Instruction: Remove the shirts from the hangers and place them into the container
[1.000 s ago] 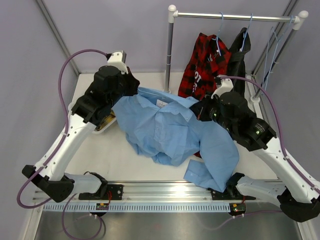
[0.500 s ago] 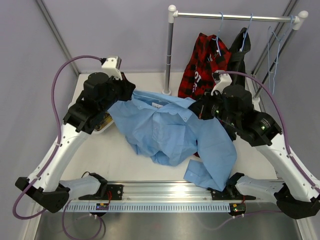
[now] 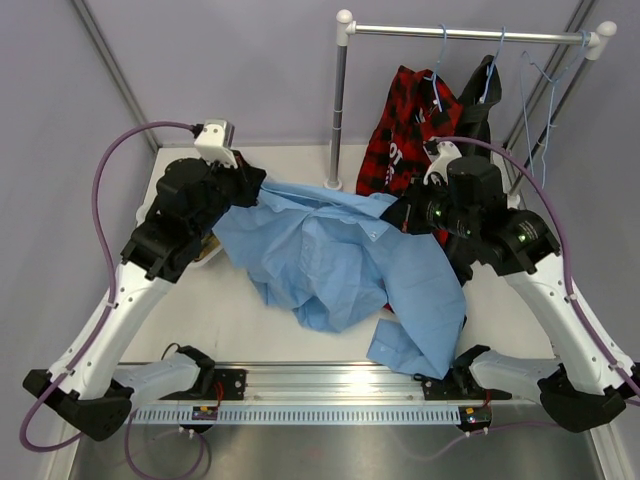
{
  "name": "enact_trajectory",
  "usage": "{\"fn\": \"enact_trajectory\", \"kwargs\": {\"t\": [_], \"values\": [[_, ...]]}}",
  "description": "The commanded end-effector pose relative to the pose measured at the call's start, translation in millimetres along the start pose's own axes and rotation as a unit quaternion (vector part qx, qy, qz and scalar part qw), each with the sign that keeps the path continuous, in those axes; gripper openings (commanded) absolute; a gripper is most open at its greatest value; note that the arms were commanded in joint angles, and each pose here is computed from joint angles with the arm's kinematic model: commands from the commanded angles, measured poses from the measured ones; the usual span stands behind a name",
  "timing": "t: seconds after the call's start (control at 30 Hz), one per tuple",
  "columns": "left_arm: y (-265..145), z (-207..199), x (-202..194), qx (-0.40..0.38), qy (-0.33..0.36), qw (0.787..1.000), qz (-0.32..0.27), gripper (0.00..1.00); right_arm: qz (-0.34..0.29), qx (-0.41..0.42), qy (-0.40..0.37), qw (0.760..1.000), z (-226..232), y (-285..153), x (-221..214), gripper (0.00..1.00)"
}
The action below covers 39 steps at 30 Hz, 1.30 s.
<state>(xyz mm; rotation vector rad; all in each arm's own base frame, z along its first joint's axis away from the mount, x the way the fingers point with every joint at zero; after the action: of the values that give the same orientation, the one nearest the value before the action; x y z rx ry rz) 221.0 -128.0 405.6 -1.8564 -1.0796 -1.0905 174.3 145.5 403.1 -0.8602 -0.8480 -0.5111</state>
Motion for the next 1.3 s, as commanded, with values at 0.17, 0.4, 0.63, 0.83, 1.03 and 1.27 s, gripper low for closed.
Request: {"fn": "enact_trajectory", "kwargs": {"t": [0.17, 0.4, 0.63, 0.83, 1.03, 1.27], "values": [[-35, 31, 39, 0.123, 0.046, 0.987, -0.098, 0.00, 0.055, -0.066, -0.003, 0.996, -36, 0, -29, 0.00], [-27, 25, 38, 0.079, 0.077, 0.992, -0.064, 0.00, 0.025, -0.008, -0.002, 1.000, -24, -1, -16, 0.00], [-13, 38, 2, 0.089, 0.125, 0.988, -0.006, 0.00, -0.061, 0.063, -0.021, 0.996, 6, -40, 32, 0.00], [-12, 44, -10, 0.091, 0.132, 0.987, -0.007, 0.00, -0.032, 0.028, -0.003, 0.999, 4, -29, 46, 0.00], [-24, 45, 10, 0.140, 0.112, 0.982, -0.061, 0.00, 0.029, -0.004, 0.015, 0.999, -19, -4, 16, 0.00], [-19, 42, 30, 0.182, 0.090, 0.977, -0.069, 0.00, 0.060, -0.042, 0.009, 0.997, -35, -21, -18, 0.00]]}}
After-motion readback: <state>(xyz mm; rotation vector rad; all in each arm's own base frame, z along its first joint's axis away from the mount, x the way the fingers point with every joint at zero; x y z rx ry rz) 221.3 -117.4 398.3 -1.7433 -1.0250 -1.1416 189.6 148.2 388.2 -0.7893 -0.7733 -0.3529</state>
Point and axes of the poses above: each gripper's point midway between its finger pads, its own y axis out along the fingers, its own z axis along the line the jaws close on, x = y × z, the point moved 10 cm from there along -y, back along the fingers, and after that the axes turned 8 degrees about -y, right-handed, at the moved point
